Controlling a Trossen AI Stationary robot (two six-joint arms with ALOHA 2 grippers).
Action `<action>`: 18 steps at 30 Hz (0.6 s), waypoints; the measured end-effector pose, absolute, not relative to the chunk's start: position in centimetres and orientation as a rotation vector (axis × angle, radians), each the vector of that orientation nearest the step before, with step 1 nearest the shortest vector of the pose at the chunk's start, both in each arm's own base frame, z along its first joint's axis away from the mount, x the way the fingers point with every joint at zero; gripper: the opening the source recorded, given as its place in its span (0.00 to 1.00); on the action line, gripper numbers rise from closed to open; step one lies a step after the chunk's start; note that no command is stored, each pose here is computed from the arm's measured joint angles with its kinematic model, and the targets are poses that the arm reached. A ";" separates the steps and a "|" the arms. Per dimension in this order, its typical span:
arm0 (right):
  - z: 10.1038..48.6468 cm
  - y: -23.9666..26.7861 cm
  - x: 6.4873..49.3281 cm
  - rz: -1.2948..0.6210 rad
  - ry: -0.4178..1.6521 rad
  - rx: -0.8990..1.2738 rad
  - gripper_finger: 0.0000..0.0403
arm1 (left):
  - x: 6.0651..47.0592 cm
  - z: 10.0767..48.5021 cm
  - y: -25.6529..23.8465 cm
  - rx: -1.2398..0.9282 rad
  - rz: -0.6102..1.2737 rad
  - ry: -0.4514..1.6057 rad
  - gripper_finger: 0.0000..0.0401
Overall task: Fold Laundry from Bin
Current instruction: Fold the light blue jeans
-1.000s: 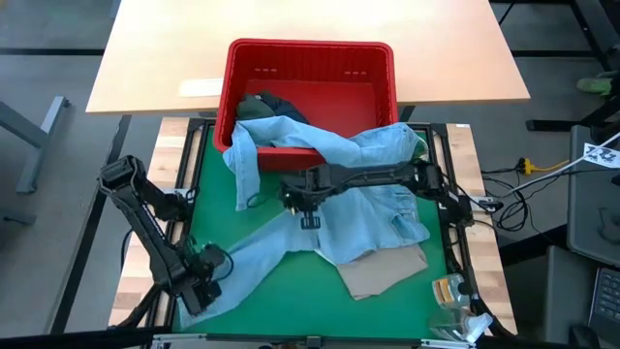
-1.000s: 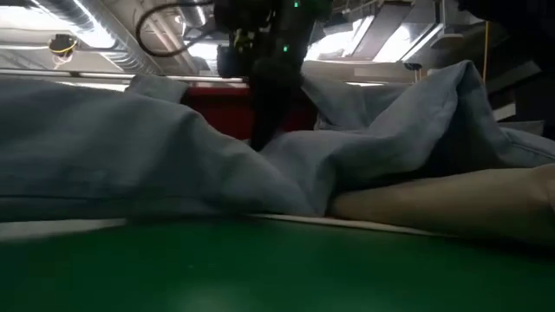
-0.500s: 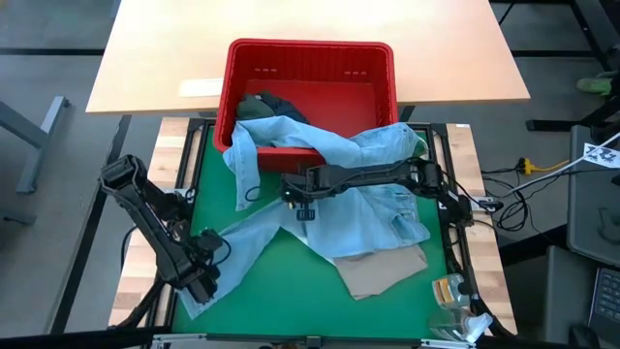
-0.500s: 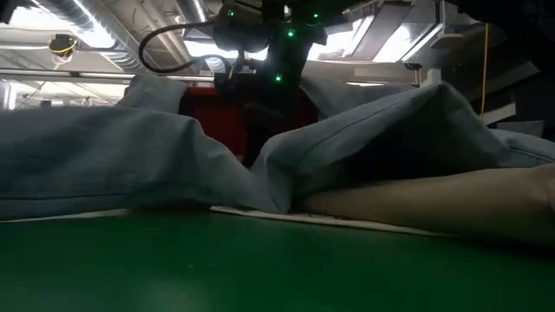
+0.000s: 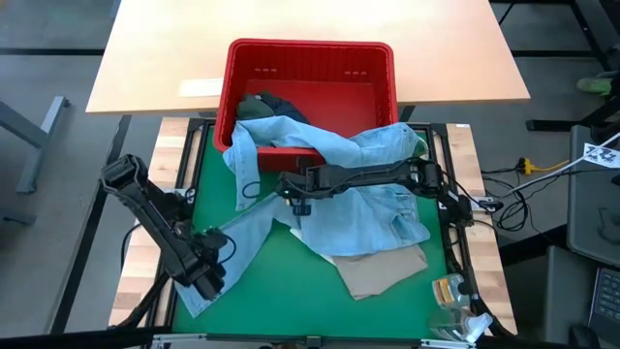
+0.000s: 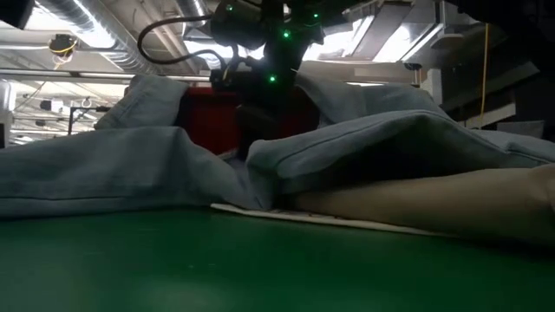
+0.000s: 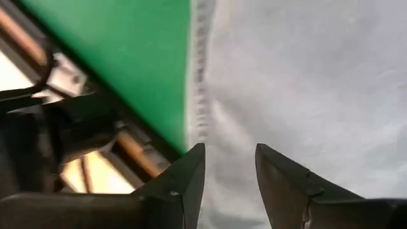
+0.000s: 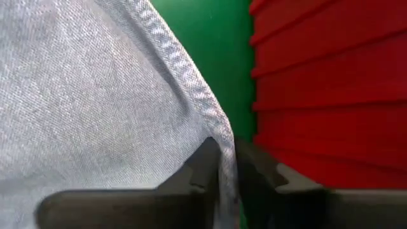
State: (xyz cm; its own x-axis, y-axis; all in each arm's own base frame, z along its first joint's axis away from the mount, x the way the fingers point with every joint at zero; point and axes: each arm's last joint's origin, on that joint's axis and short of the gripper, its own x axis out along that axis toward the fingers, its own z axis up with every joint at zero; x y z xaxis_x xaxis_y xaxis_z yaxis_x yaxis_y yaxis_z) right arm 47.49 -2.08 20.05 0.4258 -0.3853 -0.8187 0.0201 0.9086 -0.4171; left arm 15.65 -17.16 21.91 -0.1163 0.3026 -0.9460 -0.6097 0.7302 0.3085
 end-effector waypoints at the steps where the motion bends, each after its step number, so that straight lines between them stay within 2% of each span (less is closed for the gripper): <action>1: 20.0 -2.1 47.5 -0.261 1.113 -0.373 0.19 | 15.9 21.8 -17.2 -0.286 0.778 1.487 0.34; 6: 20.0 -2.1 47.1 -0.292 1.154 -0.423 0.38 | 17.5 21.5 -17.9 -0.423 0.676 1.402 0.34; 9: 20.9 -2.1 46.8 -0.285 1.190 -0.433 0.46 | 18.5 21.5 -18.6 -0.496 0.609 1.318 0.34; 13: 24.4 -1.4 46.6 -0.303 1.157 -0.439 0.51 | 19.3 21.6 -19.2 -0.548 0.553 1.195 0.34; 18: 28.5 0.2 45.9 -0.283 1.137 -0.461 0.51 | 19.7 21.7 -19.5 -0.567 0.535 1.125 0.33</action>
